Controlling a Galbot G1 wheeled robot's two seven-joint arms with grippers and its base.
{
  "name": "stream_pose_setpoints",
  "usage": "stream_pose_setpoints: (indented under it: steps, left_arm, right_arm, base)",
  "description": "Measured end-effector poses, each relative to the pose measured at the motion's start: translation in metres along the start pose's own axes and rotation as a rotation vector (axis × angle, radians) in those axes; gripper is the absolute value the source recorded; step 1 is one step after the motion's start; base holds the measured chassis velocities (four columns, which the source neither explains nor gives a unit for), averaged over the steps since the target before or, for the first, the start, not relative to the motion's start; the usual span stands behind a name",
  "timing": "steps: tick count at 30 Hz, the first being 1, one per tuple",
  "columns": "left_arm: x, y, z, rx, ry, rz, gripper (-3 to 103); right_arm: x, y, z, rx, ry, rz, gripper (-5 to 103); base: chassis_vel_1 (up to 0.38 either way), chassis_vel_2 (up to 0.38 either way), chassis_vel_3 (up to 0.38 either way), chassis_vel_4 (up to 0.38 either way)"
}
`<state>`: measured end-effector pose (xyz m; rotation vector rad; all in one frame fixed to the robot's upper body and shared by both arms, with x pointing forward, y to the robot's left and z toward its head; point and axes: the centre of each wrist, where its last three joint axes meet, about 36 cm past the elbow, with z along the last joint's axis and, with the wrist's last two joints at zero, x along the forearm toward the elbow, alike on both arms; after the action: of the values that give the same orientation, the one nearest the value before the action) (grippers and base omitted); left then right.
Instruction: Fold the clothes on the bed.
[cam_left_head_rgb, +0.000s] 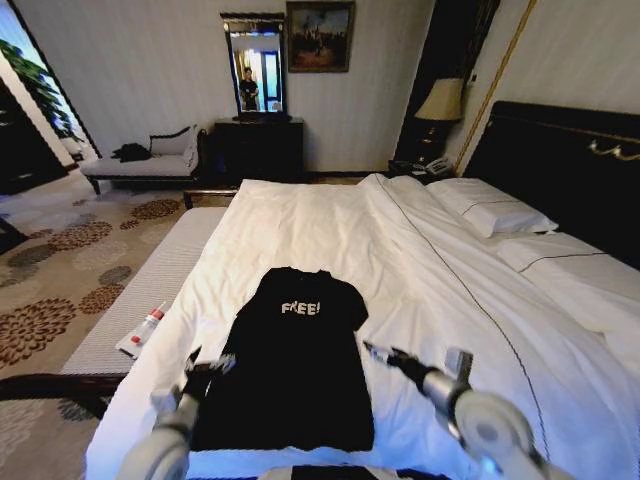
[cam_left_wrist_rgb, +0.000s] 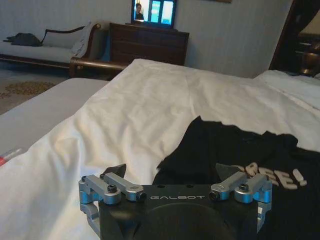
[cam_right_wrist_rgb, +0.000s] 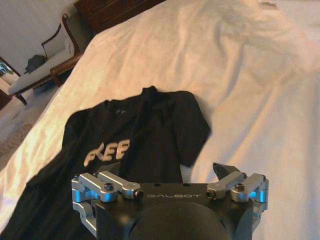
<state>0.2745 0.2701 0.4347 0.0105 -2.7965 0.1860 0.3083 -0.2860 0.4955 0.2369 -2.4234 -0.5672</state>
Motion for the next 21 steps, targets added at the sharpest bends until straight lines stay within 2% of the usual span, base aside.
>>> stream_pose_setpoints:
  steps: [5,12,17,21]
  left_arm:
    - [-0.016,0.003,-0.001,0.013,0.016,0.009,100]
    - [-0.059,0.009,0.003,0.104,0.059,0.014,100]
    - [-0.088,0.010,0.004,0.114,0.059,0.013,100]
    - [-0.094,0.008,0.003,0.119,0.058,0.022,100]
  right_arm:
    - [-0.015,-0.005,-0.010,-0.020,-0.014,-0.013,100]
    - [-0.026,-0.014,-0.012,-0.032,-0.010,-0.008,100]
    - [-0.023,-0.018,-0.011,-0.029,-0.008,0.003,100]
    - [-0.028,-0.024,-0.013,-0.033,-0.011,0.010,100]
  base:
    - [0.000,0.000,0.000,0.000]
    - [0.000,0.000,0.000,0.000]
    - [0.000,0.000,0.000,0.000]
    - [0.000,0.000,0.000,0.000]
